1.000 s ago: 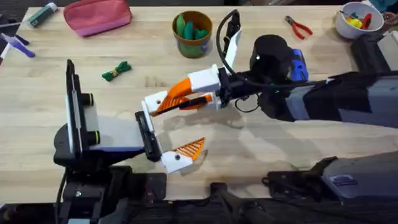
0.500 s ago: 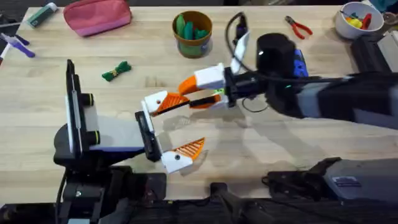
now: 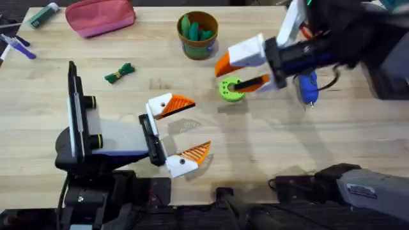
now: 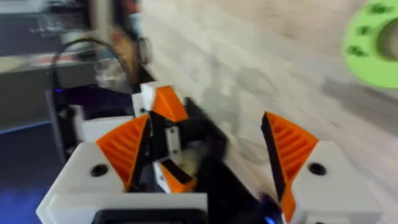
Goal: Pick up the gripper from the table and insert it into the empty holder that is missing its gripper. Then pick up a screw, insert it into the mounting hole, and use the screwdriver to tighten it. Finally, clean up the table by picking up the vegetable and placing it into the bucket.
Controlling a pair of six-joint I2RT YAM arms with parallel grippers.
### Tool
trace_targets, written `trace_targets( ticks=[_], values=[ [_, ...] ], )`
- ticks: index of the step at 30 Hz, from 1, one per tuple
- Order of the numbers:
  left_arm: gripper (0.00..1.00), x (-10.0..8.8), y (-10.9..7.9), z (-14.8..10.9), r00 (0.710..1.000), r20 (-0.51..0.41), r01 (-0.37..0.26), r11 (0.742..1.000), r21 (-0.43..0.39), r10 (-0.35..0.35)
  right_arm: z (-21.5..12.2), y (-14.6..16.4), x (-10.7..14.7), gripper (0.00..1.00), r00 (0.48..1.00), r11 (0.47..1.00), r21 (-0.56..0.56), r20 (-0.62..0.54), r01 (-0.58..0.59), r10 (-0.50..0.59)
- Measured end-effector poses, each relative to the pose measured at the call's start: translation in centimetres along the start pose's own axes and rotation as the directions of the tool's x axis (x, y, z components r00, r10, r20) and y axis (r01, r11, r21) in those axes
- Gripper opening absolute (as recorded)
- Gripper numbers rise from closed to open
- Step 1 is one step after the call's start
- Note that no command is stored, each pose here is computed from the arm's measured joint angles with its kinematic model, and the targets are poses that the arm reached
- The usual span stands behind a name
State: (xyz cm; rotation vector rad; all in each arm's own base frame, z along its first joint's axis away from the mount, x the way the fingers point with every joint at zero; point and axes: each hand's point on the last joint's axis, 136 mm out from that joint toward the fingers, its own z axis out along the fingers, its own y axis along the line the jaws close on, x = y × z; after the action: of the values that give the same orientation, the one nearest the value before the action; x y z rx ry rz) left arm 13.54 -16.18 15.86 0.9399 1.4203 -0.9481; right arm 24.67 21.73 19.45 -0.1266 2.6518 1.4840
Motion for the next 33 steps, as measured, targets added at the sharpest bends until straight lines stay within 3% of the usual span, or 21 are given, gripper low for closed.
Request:
trace_targets(
  ticks=[6,10,13,16,21,28,33],
  values=[
    [0.987,0.0,0.0,0.0,1.000,0.000,0.000,1.000,0.000,0.000,-3.5,0.8,-1.6,0.961,0.989,0.943,0.300,-0.001,0.142,-0.149],
    [0.987,0.0,0.0,0.0,1.000,0.000,0.000,1.000,0.000,0.000,-4.6,0.2,-2.2,0.954,0.979,0.854,0.481,-0.071,0.199,-0.189],
    [0.988,0.0,0.0,0.0,1.000,0.000,0.000,1.000,0.000,0.000,-4.7,-0.8,-2.9,0.886,0.974,0.780,0.583,-0.129,0.227,-0.187],
    [0.988,0.0,0.0,0.0,1.000,0.000,0.000,1.000,0.000,0.000,-4.3,-1.9,-3.9,0.792,0.968,0.719,0.648,-0.169,0.250,-0.184],
    [0.987,0.0,0.0,0.0,1.000,0.000,0.000,1.000,0.000,0.000,-2.5,-4.2,-4.7,0.746,0.960,0.644,0.714,-0.233,0.276,-0.153],
    [0.988,0.0,0.0,0.0,1.000,0.000,0.000,1.000,0.000,0.000,-0.5,-7.1,-5.4,0.686,0.967,0.610,0.755,-0.245,0.239,-0.075],
    [0.988,0.0,0.0,0.0,1.000,0.000,0.000,1.000,0.000,0.000,0.2,-8.1,-5.5,0.655,0.985,0.603,0.788,-0.169,0.121,0.023]
  ],
)
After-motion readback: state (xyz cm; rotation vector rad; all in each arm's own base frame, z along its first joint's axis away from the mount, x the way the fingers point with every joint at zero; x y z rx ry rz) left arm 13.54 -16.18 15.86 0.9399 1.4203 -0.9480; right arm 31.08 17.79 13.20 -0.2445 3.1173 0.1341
